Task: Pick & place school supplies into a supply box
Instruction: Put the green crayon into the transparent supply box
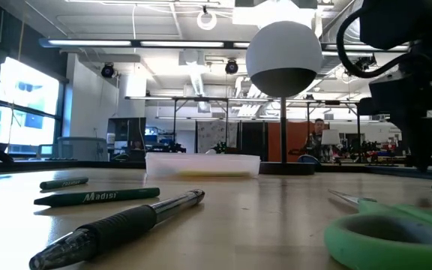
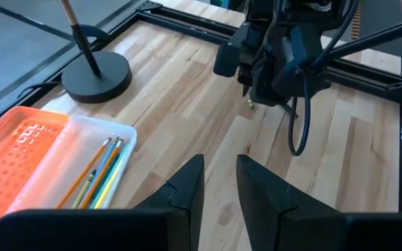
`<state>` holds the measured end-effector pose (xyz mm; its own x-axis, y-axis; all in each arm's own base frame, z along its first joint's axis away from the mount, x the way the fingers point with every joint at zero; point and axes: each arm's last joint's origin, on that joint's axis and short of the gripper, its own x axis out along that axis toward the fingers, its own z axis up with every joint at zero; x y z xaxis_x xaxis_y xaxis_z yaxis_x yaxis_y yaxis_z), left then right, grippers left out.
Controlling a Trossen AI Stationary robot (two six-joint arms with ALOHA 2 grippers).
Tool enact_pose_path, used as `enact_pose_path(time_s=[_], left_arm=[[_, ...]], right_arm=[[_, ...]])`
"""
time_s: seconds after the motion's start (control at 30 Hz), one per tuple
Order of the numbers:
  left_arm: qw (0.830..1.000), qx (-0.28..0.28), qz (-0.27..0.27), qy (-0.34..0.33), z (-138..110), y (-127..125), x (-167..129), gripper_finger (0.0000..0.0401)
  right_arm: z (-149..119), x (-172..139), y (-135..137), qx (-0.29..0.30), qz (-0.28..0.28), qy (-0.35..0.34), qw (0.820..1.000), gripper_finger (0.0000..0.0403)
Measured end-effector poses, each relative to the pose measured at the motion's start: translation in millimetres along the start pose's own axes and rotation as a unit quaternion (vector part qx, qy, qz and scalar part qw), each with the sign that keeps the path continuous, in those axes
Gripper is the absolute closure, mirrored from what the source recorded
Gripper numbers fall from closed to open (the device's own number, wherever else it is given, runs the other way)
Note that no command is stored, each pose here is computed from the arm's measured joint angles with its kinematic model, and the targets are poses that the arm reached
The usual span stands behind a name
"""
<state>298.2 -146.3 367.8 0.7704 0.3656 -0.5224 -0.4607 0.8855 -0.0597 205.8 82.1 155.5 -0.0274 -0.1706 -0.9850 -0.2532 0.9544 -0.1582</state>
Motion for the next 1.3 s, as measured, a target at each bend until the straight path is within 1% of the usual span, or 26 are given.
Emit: enact_pose_path(time_s=[0.33,0.47,0.6,0.73,0.8,0.87,0.97,1.03,1.1,1.2,1.27,1.3], left_arm=[[1.0,0.0,0.0,0.0,0.0,0.0,0.0,0.0284],[1.0,0.0,0.0,0.0,0.0,0.0,0.0,0.0284],[1.0,0.0,0.0,0.0,0.1,0.0,-0.1,0.0284],[1.0,0.001,0.0,0.0,0.1,0.0,-0.1,0.0284],[1.0,0.001,0.0,0.0,0.0,0.1,0.0,0.0284],[1.0,0.002,0.0,0.0,0.0,0.0,0.0,0.0284],[1.0,0.002,0.001,0.0,0.0,0.0,0.0,0.0284],[1.0,0.002,0.001,0.0,0.0,0.1,0.0,0.0284],[1.0,0.002,0.001,0.0,0.1,0.1,0.0,0.0284],[1.0,0.002,0.001,0.0,-0.1,0.0,0.1,0.0284],[1.0,0.002,0.001,0.0,0.0,0.0,0.1,0.0284],[1.0,0.002,0.0,0.0,0.0,0.0,0.0,0.0284]], right_arm=[[2.2,3.6,-6.1,0.009,0.016,0.008,1.0,0.0309],[5.9,16.3,-2.7,0.0,0.028,0.041,0.999,0.0309],[9.9,28.5,-0.9,-0.003,0.018,0.071,0.997,0.0309],[12.7,34.8,-2.0,-0.001,0.023,0.078,0.997,0.0309],[13.3,35.1,-2.8,-0.002,0.031,0.076,0.997,0.0316],[13.2,33.6,-3.6,-0.006,0.039,0.071,0.997,0.0333],[15.7,29.7,-5.2,-0.008,0.034,0.054,0.998,0.0376],[19.0,26.1,-5.8,-0.016,0.027,0.044,0.999,0.0394],[26.2,22.3,-6.4,-0.027,0.027,0.02,0.999,0.0388],[47.4,15.1,-7.7,-0.029,0.021,-0.071,0.997,0.0379],[54.6,14.4,-9.8,-0.025,0.022,-0.108,0.994,0.0383],[62.7,12.4,-11.1,-0.018,0.026,-0.149,0.988,0.0388]])
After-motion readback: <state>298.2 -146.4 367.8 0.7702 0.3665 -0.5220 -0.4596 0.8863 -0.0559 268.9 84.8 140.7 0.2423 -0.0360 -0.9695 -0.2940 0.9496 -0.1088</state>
